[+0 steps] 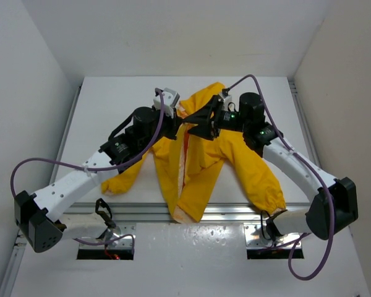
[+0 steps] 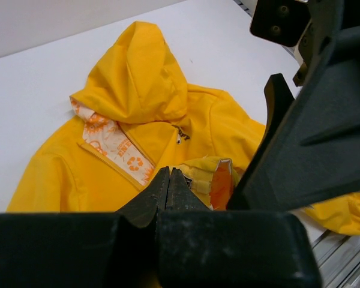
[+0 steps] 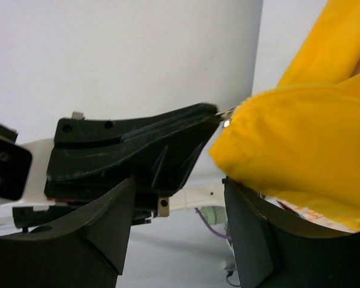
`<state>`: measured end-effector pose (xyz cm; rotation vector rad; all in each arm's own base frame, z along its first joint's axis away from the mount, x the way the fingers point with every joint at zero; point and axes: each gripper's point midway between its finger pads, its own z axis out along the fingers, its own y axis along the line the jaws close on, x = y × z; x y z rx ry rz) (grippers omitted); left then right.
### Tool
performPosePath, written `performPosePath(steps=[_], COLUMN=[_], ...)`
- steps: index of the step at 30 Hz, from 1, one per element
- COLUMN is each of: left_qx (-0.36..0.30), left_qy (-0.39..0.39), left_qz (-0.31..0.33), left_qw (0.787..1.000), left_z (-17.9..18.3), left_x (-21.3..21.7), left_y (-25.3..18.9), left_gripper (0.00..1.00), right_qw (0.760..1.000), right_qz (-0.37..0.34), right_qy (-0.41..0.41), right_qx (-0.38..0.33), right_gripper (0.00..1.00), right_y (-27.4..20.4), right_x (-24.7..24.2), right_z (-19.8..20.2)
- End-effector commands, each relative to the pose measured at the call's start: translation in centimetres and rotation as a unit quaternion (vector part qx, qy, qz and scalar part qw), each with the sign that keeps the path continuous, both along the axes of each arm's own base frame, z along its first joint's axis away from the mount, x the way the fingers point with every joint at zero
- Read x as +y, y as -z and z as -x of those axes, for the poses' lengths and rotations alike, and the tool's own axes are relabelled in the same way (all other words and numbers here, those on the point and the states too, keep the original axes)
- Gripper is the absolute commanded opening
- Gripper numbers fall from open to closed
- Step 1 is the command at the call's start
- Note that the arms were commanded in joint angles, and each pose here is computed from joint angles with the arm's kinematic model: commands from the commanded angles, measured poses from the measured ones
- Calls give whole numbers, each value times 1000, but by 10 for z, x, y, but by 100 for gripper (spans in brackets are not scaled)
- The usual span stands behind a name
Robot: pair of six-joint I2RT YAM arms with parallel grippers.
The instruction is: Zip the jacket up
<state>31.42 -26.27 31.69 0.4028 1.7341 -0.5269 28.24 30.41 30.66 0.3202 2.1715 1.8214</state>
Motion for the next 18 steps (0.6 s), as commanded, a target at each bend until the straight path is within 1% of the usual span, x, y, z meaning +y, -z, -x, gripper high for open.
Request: performPosePath(steps=[1,4,9,13,18], left_qx=[-55,-54,-53,-56,-55], left_qy=[14,20,36,51,57], left_qz=[47,47,49,46,39], left_qw=[997,997,997,996,996], left_z=[8,9,16,22,25], left_x=[-4,-5,-7,-10,-13], left_y=[-52,-52,-50,-50,-45], left_gripper=[0,0,0,0,0], right_qw=[1000,999,997,996,997], right_qz=[17,28,46,45,36], right_qy=[21,35,60,72,75], right_qx=[-3,-8,-3,7,5], right_gripper=[61,59,59,59,49], right_y=[1,4,15,17,15], right_x=[-5,-9,-16,-19,-19], right_z=[-12,-16,-30,-38,-41])
